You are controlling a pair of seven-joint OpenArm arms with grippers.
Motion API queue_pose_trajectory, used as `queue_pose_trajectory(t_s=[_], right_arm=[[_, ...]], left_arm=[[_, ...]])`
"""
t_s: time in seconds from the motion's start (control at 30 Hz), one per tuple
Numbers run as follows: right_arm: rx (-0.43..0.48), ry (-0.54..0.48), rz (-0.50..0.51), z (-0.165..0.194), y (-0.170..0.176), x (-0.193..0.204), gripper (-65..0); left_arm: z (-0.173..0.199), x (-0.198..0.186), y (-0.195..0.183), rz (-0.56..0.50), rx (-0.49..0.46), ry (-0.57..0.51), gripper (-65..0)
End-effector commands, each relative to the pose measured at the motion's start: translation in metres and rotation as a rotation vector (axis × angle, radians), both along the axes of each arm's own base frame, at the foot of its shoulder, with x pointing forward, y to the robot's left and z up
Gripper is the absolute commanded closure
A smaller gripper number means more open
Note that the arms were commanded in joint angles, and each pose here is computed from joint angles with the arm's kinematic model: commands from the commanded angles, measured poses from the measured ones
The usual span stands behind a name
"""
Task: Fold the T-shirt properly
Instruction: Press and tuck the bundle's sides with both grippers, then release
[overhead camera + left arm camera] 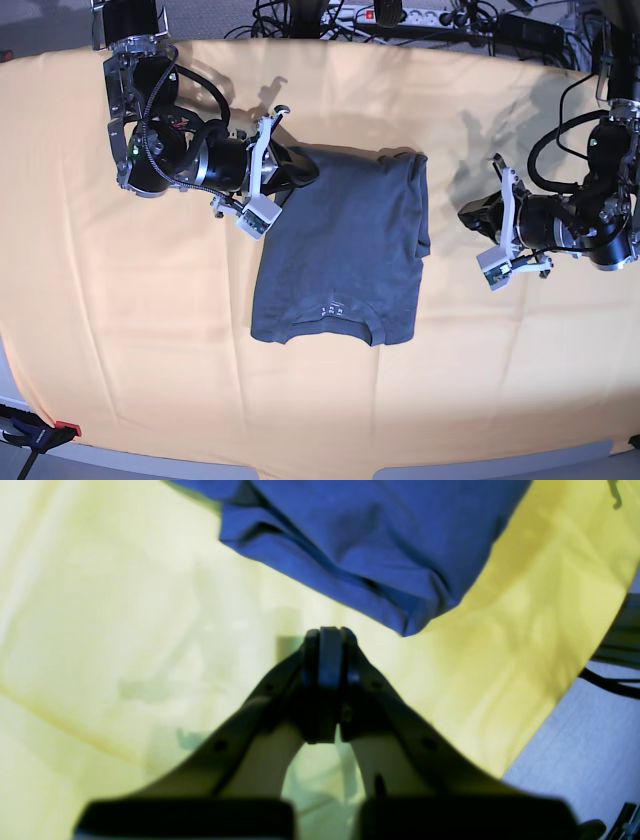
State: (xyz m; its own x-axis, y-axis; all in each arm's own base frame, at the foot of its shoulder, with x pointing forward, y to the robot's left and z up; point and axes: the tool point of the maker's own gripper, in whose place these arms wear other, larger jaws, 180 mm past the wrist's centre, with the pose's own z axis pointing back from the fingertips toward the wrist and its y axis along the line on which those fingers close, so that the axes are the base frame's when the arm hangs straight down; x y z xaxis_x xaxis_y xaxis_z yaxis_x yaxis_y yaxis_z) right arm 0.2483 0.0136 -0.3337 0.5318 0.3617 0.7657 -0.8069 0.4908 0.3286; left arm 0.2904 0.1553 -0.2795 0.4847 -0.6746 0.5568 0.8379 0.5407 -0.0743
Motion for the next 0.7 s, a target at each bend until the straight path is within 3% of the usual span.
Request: queue_pose_trajectory(t_s=[0.0,0.1,0.23,0.4,0.57,0.67], right_arm=[[-0.013,-0.035,-0.008,0.004,-0.003,0.005,0.0],[-0.137,-0.039,-0.027,-0.016,-0.017,0.003,0.0],[-0.164,-0.02,-0.032,-0.027,-0.022,-0.006,0.0],[-0.288,-0.004,-0.043,-0.049,-0.039,-0.016,0.0],[-0.467,0.027,-0.26,-0.064,-0.078,0.004,0.0],[-0.516,0.065,-0.371,-0.068,-0.094,0.008,0.0]], left_arm=[[0.011,0.006,0.005,0.011,0.002,-0.036,0.0],[0.009,0.004,0.007,0.015,0.004,-0.027,0.0],[0.009,0.004,0.007,0.015,0.002,-0.029,0.0],[0.009,0.004,0.009,0.016,0.007,-0.029,0.0],[0.01,0.004,0.016,0.021,0.028,-0.028,0.0],[0.01,0.004,0.017,0.023,0.033,-0.029,0.0]])
